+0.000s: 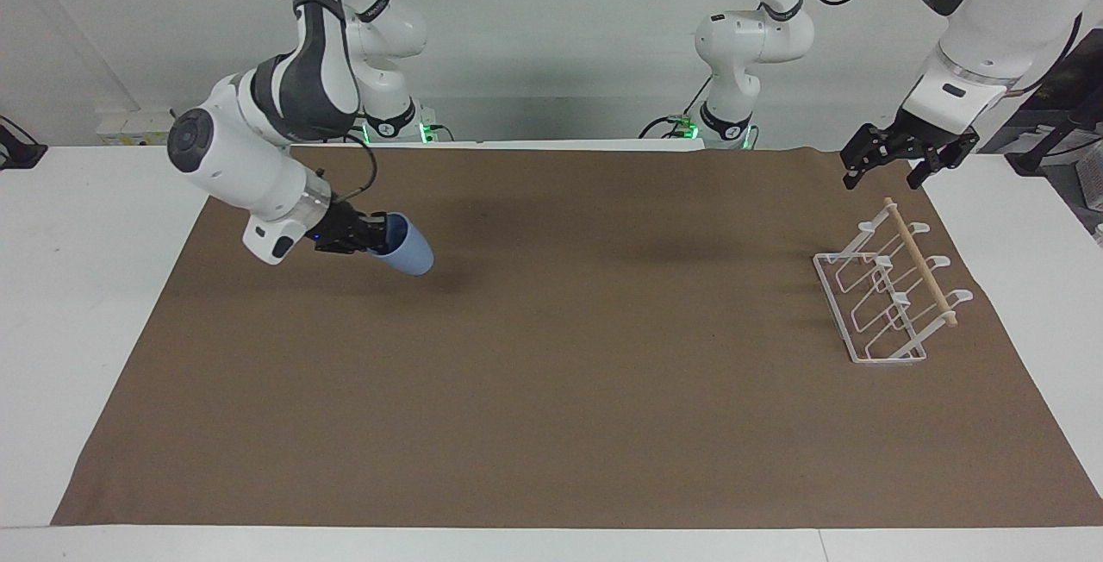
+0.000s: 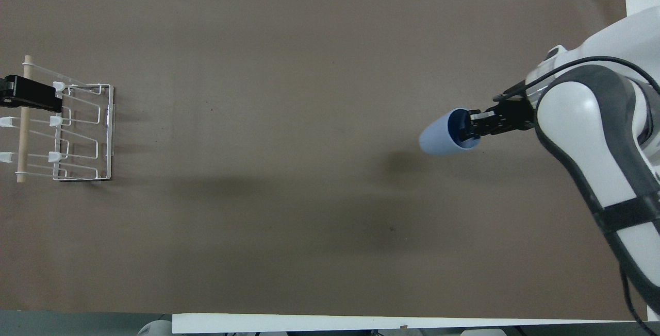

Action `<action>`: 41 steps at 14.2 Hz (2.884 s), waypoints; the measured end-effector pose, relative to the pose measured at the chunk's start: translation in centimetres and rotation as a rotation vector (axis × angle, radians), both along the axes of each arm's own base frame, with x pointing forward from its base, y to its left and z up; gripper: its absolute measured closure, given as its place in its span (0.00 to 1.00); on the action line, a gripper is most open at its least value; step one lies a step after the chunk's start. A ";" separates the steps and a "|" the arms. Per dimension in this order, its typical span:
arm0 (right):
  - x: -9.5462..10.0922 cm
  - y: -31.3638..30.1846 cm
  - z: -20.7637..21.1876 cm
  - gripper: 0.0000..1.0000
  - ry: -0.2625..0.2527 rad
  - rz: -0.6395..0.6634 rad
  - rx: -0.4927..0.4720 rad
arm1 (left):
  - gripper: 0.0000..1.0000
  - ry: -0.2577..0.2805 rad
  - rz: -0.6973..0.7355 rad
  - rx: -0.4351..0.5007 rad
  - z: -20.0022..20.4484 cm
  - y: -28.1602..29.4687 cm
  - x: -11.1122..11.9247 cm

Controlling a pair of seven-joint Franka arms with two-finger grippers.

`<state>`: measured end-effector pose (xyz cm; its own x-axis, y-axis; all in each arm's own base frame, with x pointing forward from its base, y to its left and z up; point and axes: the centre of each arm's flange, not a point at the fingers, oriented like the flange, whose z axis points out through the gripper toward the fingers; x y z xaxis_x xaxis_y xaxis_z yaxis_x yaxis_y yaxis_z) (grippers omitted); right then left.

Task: Hang cup on cup holder
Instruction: 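Lift the blue cup with the right gripper toward the table center, then hold the cup with the right gripper while the left gripper reaches it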

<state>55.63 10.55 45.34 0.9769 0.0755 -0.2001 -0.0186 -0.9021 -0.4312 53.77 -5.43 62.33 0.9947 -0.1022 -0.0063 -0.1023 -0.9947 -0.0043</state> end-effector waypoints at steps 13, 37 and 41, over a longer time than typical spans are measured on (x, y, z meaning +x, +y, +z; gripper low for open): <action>-3.2 17.6 0.9 0.95 0.138 -0.360 0.359 | 0.00 0.125 0.562 -0.140 -1.8 -6.1 -2.4; -3.3 18.1 0.8 0.95 0.138 -0.371 0.355 | 0.00 0.566 1.535 -0.537 -12.6 -27.1 -7.5; -3.3 18.1 0.8 0.95 0.138 -0.371 0.355 | 0.02 0.571 1.549 -0.525 -13.3 -27.0 -7.2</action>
<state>52.37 28.60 46.13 0.9170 -0.1840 -0.3539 -0.3873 -0.6227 -0.6799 46.61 -32.46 49.02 0.0481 0.7621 -0.6457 0.9987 -0.0464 0.0196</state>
